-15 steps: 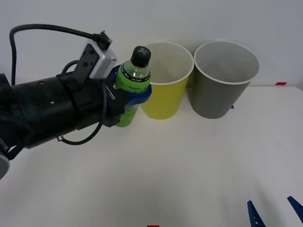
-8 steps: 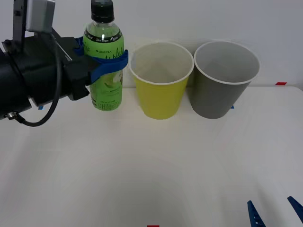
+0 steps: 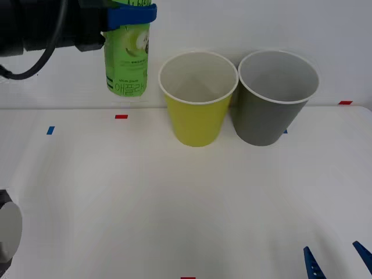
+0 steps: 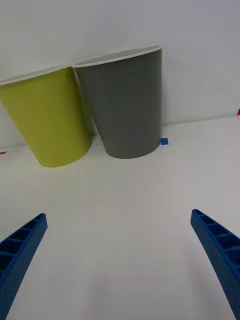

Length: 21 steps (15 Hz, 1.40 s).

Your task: Put cans in the gray bin and PET bottles in the light green bin.

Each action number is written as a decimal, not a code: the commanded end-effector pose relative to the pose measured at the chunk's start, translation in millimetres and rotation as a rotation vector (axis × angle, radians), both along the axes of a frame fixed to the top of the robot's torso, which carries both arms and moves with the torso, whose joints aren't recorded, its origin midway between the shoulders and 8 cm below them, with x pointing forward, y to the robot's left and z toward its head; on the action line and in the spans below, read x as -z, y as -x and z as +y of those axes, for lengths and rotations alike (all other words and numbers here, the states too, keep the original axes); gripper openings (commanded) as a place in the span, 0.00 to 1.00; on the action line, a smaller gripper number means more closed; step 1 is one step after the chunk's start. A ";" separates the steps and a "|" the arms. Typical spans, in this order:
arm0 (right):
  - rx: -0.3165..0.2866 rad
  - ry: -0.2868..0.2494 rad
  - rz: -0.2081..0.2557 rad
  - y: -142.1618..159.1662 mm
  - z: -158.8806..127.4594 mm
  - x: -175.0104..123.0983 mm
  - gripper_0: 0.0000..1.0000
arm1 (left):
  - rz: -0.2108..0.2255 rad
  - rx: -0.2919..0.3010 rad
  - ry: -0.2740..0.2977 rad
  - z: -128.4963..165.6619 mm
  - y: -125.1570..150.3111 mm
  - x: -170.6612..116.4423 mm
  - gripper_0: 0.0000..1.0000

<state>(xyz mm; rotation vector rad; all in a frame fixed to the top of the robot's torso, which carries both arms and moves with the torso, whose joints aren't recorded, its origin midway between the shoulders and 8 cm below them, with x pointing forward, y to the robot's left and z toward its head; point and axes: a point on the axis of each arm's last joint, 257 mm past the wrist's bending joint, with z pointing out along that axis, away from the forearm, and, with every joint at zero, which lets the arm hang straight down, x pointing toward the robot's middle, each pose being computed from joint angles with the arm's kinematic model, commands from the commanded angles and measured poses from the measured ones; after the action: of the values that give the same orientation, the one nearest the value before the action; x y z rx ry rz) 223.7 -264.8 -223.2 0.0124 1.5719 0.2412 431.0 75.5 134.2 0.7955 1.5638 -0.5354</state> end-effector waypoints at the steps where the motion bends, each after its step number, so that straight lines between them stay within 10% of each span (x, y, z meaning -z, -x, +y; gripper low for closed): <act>1: 0.000 0.000 0.000 0.0 0.0 0.0 1.00 | -0.004 -0.035 -0.008 -25.3 -27.4 -9.8 0.00; 10: 0.000 0.000 0.000 0.0 0.0 0.0 1.00 | -0.035 -0.026 0.136 -85.5 -101.0 0.4 0.00; 21: 0.000 0.000 0.000 0.0 0.0 0.0 1.00 | -0.171 -0.046 0.156 -114.0 -146.4 25.4 0.00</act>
<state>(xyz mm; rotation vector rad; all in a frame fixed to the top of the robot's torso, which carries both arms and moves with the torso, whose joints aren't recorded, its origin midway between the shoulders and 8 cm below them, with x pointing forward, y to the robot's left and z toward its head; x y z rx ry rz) 223.7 -264.8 -223.2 0.0124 1.5719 0.2411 576.2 -35.5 111.9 0.6656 1.3638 -0.5336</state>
